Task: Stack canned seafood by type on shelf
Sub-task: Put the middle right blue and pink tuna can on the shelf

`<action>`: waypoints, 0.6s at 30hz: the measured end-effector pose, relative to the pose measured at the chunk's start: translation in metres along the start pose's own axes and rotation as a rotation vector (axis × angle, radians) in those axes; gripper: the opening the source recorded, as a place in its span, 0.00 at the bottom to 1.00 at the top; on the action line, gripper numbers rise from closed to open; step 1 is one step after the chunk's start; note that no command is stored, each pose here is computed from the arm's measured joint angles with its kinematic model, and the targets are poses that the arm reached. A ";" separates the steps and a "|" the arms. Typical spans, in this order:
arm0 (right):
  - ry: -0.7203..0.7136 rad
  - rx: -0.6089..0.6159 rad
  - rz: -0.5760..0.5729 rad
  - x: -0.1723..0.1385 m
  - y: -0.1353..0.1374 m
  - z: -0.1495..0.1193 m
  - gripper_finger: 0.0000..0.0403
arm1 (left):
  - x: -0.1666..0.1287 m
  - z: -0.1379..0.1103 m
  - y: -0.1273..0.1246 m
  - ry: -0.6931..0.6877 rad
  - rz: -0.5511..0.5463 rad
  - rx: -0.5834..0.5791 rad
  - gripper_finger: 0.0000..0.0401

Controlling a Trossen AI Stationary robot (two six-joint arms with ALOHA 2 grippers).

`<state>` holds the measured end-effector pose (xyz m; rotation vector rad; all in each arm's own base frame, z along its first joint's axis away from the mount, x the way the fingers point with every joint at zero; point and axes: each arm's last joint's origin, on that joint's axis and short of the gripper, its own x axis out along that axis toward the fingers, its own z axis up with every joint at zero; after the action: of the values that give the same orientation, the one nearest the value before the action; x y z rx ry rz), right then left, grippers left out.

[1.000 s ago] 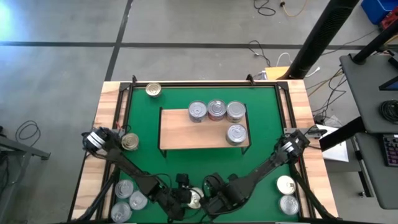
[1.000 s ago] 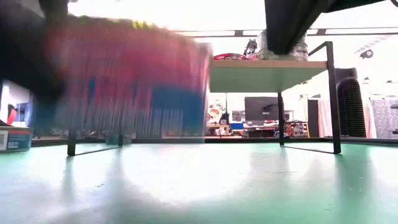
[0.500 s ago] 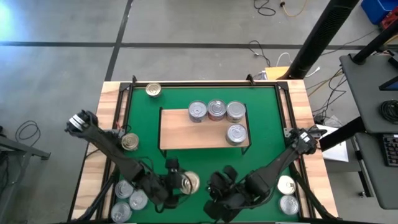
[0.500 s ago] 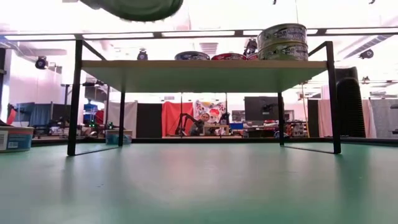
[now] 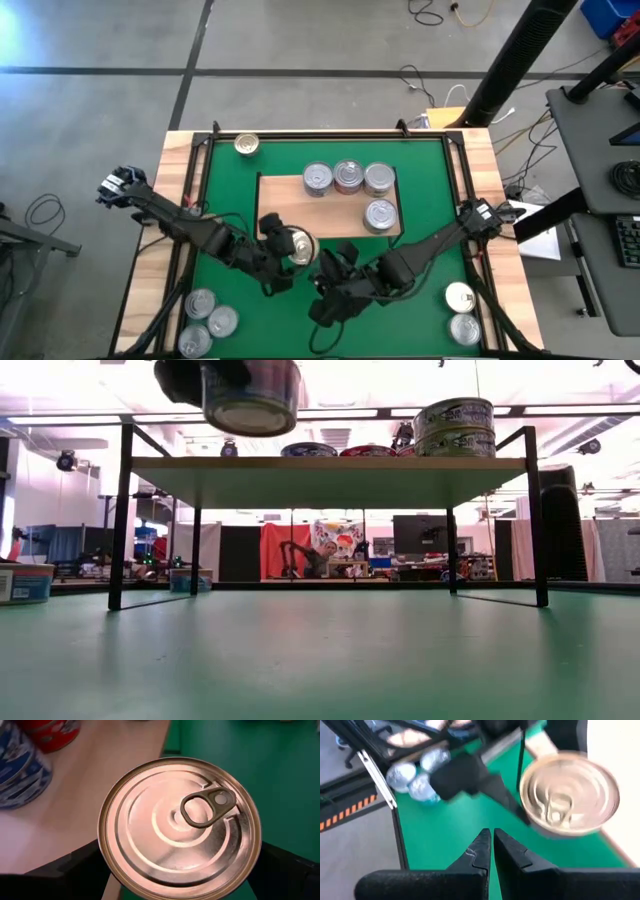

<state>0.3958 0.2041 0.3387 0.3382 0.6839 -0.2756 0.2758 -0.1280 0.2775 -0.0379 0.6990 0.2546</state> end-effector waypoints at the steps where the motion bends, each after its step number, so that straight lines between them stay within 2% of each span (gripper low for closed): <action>1: -0.013 -0.008 0.004 0.001 -0.001 0.004 0.03 | 0.000 0.000 0.002 0.008 0.007 -0.004 0.92; 12: -0.060 -0.039 -0.160 0.027 -0.049 0.040 0.03 | 0.012 0.009 0.027 0.027 0.087 -0.066 0.97; 18: -0.024 -0.170 -0.204 0.038 -0.073 0.055 0.03 | 0.018 0.013 0.039 0.027 0.125 -0.080 0.97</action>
<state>0.4290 0.1114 0.3380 0.1025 0.7143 -0.4124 0.2875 -0.0852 0.2780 -0.0740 0.7192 0.4019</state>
